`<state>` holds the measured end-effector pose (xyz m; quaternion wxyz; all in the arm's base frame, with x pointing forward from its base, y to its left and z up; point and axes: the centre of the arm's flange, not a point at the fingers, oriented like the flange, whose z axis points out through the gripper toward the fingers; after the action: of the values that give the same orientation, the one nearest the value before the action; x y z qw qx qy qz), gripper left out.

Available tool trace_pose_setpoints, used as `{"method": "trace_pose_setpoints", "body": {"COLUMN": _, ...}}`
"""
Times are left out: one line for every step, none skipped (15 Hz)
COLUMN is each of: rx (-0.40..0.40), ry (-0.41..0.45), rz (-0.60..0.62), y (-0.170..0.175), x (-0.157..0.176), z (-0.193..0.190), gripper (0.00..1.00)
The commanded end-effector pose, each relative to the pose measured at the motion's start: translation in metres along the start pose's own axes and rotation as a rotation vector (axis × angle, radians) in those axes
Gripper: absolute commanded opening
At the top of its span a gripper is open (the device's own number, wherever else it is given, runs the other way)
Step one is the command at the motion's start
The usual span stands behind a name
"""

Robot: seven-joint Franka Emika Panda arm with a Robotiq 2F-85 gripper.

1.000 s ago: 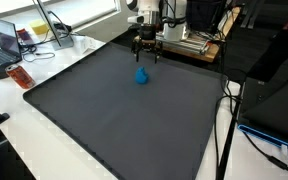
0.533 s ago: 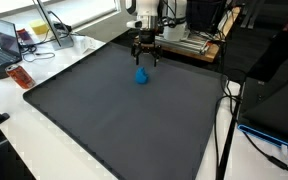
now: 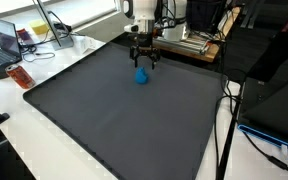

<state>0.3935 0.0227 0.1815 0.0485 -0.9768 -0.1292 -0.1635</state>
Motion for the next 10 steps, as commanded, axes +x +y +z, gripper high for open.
{"method": "trace_pose_setpoints", "body": {"rx": 0.023, "ry": -0.017, "rz": 0.038, "y": 0.025, "x": 0.051, "z": -0.05, "gripper": 1.0}}
{"method": "trace_pose_setpoints", "body": {"rx": 0.029, "ry": -0.022, "rz": 0.046, "y": 0.026, "x": 0.051, "z": -0.051, "gripper": 1.0}}
{"method": "trace_pose_setpoints", "body": {"rx": 0.038, "ry": -0.026, "rz": 0.055, "y": 0.026, "x": 0.051, "z": -0.052, "gripper": 1.0}}
{"method": "trace_pose_setpoints", "body": {"rx": 0.045, "ry": -0.026, "rz": 0.066, "y": 0.026, "x": 0.05, "z": -0.052, "gripper": 1.0}}
{"method": "trace_pose_setpoints", "body": {"rx": 0.051, "ry": -0.028, "rz": 0.078, "y": 0.025, "x": 0.05, "z": -0.052, "gripper": 1.0}}
{"method": "trace_pose_setpoints", "body": {"rx": 0.064, "ry": -0.037, "rz": 0.087, "y": 0.024, "x": 0.05, "z": -0.052, "gripper": 1.0}}
{"method": "trace_pose_setpoints", "body": {"rx": 0.074, "ry": -0.057, "rz": 0.1, "y": 0.023, "x": 0.049, "z": -0.051, "gripper": 1.0}}
{"method": "trace_pose_setpoints", "body": {"rx": 0.088, "ry": -0.077, "rz": 0.111, "y": 0.022, "x": 0.046, "z": -0.049, "gripper": 1.0}}
{"method": "trace_pose_setpoints", "body": {"rx": 0.089, "ry": -0.093, "rz": 0.125, "y": 0.019, "x": 0.042, "z": -0.046, "gripper": 1.0}}
{"method": "trace_pose_setpoints", "body": {"rx": 0.087, "ry": -0.115, "rz": 0.14, "y": 0.017, "x": 0.037, "z": -0.042, "gripper": 1.0}}
